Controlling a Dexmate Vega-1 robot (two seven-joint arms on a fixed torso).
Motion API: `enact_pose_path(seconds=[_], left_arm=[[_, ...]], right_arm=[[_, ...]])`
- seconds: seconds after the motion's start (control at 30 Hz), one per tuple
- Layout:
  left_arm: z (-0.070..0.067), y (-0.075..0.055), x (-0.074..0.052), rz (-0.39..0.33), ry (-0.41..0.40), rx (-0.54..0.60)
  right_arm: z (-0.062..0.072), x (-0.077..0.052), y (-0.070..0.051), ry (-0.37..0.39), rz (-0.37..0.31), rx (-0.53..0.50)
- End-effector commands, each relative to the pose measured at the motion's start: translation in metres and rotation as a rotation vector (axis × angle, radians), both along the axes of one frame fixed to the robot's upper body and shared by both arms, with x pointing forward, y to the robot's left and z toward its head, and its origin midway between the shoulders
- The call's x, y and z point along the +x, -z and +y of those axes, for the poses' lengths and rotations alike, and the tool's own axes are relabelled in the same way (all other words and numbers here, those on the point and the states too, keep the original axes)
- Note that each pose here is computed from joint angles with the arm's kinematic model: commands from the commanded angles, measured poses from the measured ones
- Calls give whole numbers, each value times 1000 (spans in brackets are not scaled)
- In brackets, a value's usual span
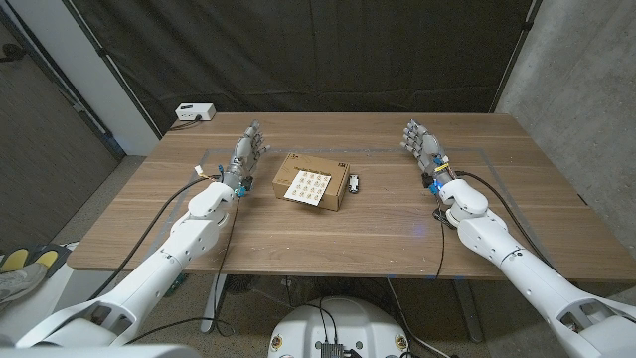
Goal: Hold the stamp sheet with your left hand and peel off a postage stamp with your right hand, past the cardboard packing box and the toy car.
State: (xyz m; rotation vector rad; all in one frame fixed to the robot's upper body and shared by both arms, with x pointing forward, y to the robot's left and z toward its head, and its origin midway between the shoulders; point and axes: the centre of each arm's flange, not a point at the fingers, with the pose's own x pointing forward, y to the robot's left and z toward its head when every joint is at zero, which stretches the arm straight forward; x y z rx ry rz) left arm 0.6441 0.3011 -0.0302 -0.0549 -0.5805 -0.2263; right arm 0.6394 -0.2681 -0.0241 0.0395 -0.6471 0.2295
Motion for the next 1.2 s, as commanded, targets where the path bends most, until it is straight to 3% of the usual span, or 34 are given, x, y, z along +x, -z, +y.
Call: enact_pose_path(seconds=[0.03, 0.23, 0.43, 0.8, 1.2], left_arm=[[3, -5, -8, -1, 22, 30], [-3, -15, -12, -17, 23, 60], [-13, -19, -26, -2, 25, 86], [-21, 0, -57, 115, 118, 77], [-13, 16, -88, 167, 107, 90]], right_arm=[[8, -13, 2, 4, -43, 18], [2, -12, -3, 8, -63, 12], [-7, -6, -5, -1, -67, 12], [-13, -2, 1, -22, -56, 3], [-10, -4, 2, -39, -69, 2]])
